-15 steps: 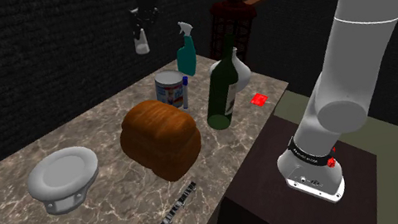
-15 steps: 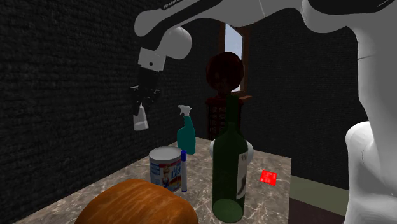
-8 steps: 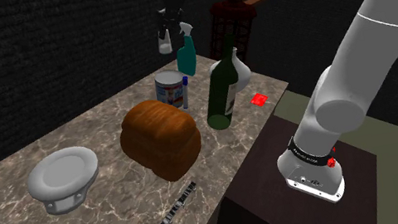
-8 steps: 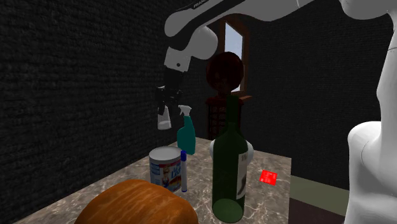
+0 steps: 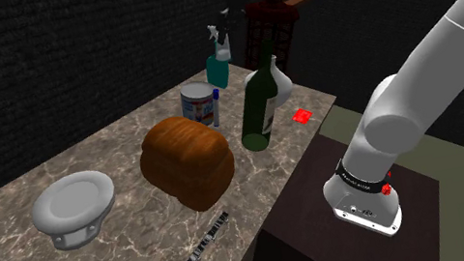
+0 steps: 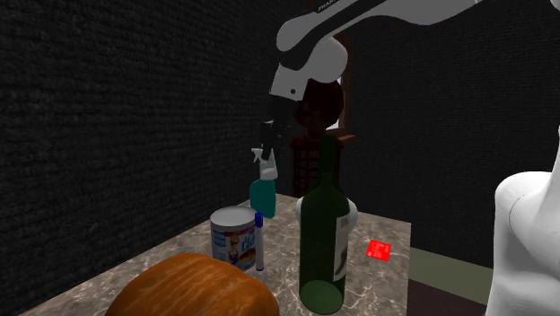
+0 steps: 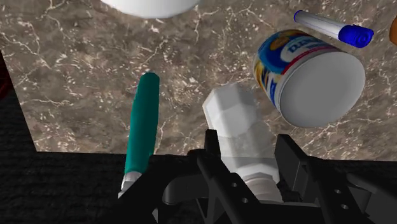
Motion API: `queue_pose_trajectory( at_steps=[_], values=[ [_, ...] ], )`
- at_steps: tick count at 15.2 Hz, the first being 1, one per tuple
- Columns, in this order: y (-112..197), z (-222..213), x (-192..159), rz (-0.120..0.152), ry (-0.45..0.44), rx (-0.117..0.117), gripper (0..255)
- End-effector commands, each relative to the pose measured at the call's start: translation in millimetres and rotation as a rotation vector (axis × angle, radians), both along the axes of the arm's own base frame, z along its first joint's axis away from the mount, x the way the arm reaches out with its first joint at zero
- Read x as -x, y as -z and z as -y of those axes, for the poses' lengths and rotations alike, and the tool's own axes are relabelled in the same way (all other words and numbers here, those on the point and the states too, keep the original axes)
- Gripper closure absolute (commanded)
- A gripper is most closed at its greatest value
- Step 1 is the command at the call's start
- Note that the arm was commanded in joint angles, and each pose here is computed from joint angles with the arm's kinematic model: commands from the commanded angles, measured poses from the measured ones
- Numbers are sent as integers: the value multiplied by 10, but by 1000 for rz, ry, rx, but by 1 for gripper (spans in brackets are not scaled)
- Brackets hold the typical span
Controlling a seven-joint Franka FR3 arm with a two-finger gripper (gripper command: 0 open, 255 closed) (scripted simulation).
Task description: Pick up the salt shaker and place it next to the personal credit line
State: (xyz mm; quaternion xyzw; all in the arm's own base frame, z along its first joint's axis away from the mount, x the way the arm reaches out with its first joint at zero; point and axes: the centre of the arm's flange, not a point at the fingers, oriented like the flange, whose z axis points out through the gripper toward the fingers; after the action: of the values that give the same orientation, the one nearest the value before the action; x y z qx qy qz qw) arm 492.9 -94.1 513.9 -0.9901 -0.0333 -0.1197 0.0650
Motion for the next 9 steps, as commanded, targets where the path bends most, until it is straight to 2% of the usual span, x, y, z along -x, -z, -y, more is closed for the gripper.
queue_pose_trajectory(
  at_steps=[1, 9],
  values=[
    [-14, 184, 214, 0, -2, -1, 255],
    [-17, 903, 988, 0, -2, -1, 255]
  ],
)
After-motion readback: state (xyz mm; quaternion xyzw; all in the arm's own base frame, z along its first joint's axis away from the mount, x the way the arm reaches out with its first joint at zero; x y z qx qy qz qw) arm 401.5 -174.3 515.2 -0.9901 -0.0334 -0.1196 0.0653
